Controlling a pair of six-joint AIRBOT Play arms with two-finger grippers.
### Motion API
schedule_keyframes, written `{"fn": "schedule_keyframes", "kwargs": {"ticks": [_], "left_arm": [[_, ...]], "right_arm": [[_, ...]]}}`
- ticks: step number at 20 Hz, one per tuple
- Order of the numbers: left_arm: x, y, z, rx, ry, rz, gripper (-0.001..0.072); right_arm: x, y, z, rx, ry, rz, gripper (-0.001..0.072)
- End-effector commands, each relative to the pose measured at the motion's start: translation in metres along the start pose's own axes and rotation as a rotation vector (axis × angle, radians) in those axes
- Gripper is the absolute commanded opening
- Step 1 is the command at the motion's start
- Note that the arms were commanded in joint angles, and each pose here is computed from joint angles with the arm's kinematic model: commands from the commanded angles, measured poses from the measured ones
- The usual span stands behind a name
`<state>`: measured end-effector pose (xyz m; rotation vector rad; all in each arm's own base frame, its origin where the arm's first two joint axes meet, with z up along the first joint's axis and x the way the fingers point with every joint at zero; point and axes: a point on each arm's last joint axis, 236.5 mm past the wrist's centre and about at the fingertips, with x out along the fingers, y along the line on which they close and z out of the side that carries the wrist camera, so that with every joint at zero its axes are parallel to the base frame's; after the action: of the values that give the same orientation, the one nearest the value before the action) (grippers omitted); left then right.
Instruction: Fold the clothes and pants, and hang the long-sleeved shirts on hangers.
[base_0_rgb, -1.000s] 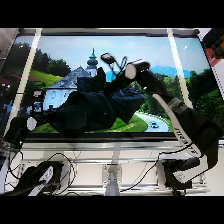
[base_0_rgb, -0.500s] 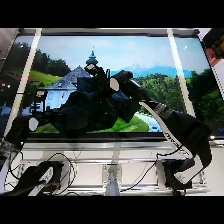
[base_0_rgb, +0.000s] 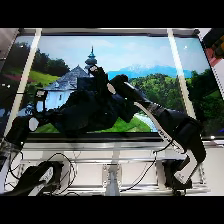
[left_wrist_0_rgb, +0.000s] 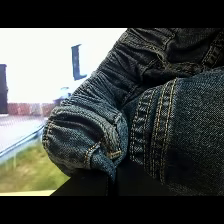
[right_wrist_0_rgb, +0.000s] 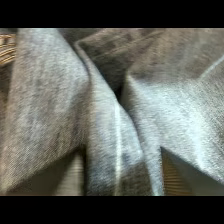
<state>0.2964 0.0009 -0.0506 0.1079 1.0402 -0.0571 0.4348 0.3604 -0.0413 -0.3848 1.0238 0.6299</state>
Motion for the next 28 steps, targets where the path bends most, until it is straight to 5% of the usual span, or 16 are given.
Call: {"fn": "schedule_keyframes", "kwargs": {"ticks": [1,2,6,9,13,18,23,28], "left_arm": [[0.0,0.0,0.0,0.001,0.0,0.0,0.0037],[0.0,0.0,0.0,0.001,0.0,0.0,0.0037],[-0.001,0.002,0.019,-0.022,-0.079,0.008,0.0037],[-0.016,0.011,0.084,-0.199,-0.362,0.007,0.0037],[-0.079,0.051,0.172,-0.331,-0.742,0.035,0.0035],[-0.143,0.125,0.207,-0.412,-0.899,0.174,0.0035],[-0.136,0.139,0.194,-0.438,-0.829,0.206,0.0036],[-0.116,0.135,0.173,-0.444,-0.7,0.205,0.0036]], "right_arm": [[0.006,-0.016,0.007,0.074,-0.036,-0.017,0.0186],[0.005,-0.019,0.011,0.08,-0.05,-0.018,0.0033],[-0.01,-0.039,0.031,0.063,-0.103,-0.061,0.0027],[-0.051,-0.088,0.069,0.073,-0.212,-0.154,0.0027],[-0.151,-0.178,0.116,0.169,-0.416,-0.284,0.0027],[-0.306,-0.252,0.115,0.275,-0.62,-0.427,0.0027],[-0.412,-0.237,0.058,0.347,-0.595,-0.46,0.0027],[-0.405,-0.193,-0.005,0.4,-0.352,-0.345,0.0027]]}}
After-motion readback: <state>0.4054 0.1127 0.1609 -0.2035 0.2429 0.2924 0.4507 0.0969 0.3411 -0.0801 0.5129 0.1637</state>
